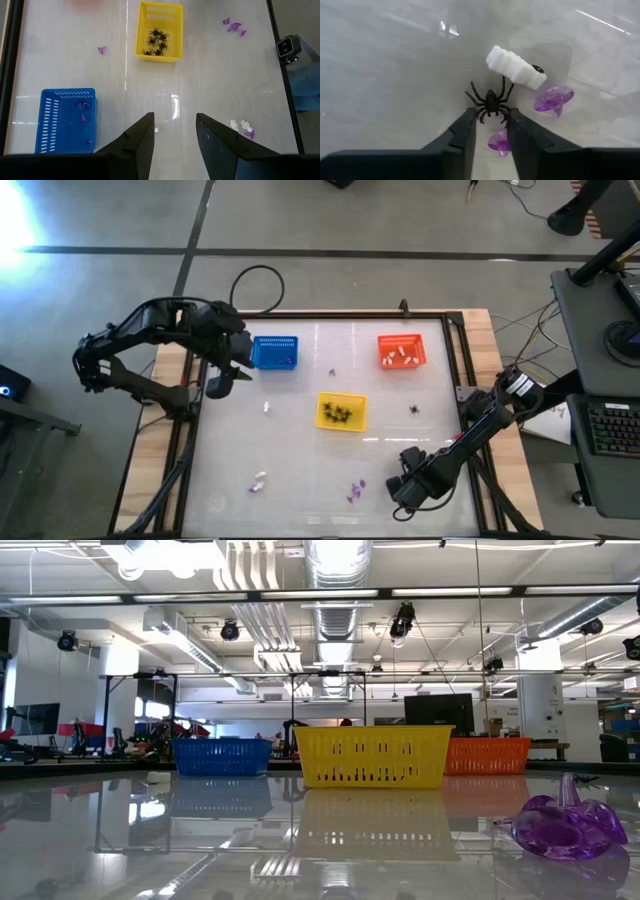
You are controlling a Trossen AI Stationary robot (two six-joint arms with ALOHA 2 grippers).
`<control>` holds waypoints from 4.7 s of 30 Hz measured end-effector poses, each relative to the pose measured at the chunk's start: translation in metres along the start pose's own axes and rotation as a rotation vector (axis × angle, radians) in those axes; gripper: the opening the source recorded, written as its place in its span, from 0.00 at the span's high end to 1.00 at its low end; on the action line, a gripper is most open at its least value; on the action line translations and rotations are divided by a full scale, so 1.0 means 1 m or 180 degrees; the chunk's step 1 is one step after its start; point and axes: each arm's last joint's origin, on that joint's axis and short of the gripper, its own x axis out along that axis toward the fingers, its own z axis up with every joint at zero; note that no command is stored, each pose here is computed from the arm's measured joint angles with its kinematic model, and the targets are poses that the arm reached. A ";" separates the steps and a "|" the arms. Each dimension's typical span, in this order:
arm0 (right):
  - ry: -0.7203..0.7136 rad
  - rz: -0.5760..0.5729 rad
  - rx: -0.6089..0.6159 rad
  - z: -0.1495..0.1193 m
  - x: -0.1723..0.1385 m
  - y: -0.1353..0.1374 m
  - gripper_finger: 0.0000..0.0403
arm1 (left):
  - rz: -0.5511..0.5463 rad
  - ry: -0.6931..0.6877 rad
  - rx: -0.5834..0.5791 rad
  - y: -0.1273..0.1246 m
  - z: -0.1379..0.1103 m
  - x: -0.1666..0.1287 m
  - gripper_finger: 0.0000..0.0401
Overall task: Sort Halloween decoration
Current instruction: Put the black spider toy into the yellow bin
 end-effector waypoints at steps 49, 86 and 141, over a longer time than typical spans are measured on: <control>-0.0027 0.0201 -0.0370 -0.013 -0.039 0.019 0.79 | -0.0017 0.0131 -0.0011 0.000 -0.004 0.000 0.68; 0.0033 0.0089 0.0142 0.002 0.001 0.002 0.84 | -0.0018 0.0140 -0.0036 -0.001 -0.004 0.000 0.68; -0.1077 0.0924 -0.1141 0.185 -0.102 0.079 0.97 | -0.0033 0.0257 -0.0045 -0.001 -0.008 0.000 0.68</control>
